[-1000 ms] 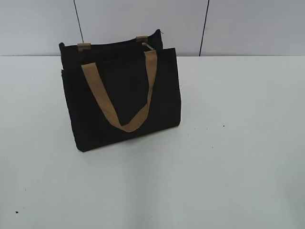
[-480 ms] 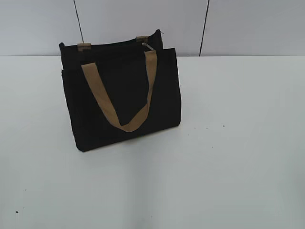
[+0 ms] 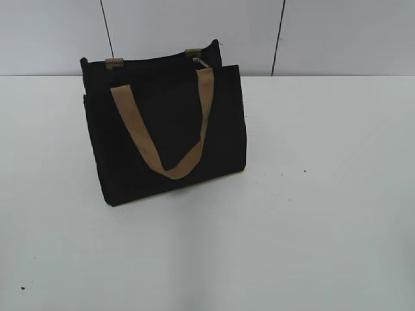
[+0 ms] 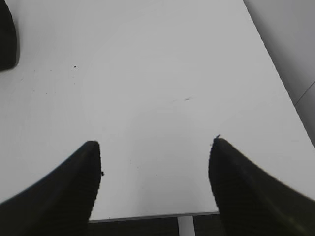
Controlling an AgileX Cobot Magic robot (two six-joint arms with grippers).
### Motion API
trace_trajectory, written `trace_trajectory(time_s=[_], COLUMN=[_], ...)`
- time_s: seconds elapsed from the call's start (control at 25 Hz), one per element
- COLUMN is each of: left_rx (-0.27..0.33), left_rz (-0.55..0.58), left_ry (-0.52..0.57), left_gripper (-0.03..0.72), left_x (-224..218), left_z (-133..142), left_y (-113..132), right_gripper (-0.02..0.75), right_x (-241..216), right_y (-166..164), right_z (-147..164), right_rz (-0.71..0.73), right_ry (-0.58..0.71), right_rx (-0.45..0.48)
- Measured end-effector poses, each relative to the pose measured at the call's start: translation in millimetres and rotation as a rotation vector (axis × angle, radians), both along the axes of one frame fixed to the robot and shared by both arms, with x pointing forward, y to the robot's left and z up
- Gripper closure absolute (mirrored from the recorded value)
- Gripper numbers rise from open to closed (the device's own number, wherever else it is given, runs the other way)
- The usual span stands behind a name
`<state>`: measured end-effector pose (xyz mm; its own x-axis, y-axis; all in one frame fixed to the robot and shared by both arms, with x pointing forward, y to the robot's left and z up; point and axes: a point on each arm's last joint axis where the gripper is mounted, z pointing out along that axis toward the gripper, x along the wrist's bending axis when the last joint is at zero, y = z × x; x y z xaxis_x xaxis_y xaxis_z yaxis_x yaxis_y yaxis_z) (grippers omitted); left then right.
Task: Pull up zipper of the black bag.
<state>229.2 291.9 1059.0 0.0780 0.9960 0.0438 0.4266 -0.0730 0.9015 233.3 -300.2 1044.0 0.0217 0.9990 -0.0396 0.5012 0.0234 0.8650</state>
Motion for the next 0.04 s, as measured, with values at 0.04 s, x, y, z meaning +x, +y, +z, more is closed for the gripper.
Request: trace_trajectory(time_s=[0.04], left_rx=[0.000], left_rz=[0.000], left_ry=[0.000], left_gripper=[0.288], left_x=[0.0], left_z=[0.0], left_y=[0.0], right_gripper=[0.214], right_x=[0.0], right_y=[0.0], right_z=[0.0], right_rz=[0.000], right_ry=[0.000], right_rx=[0.000])
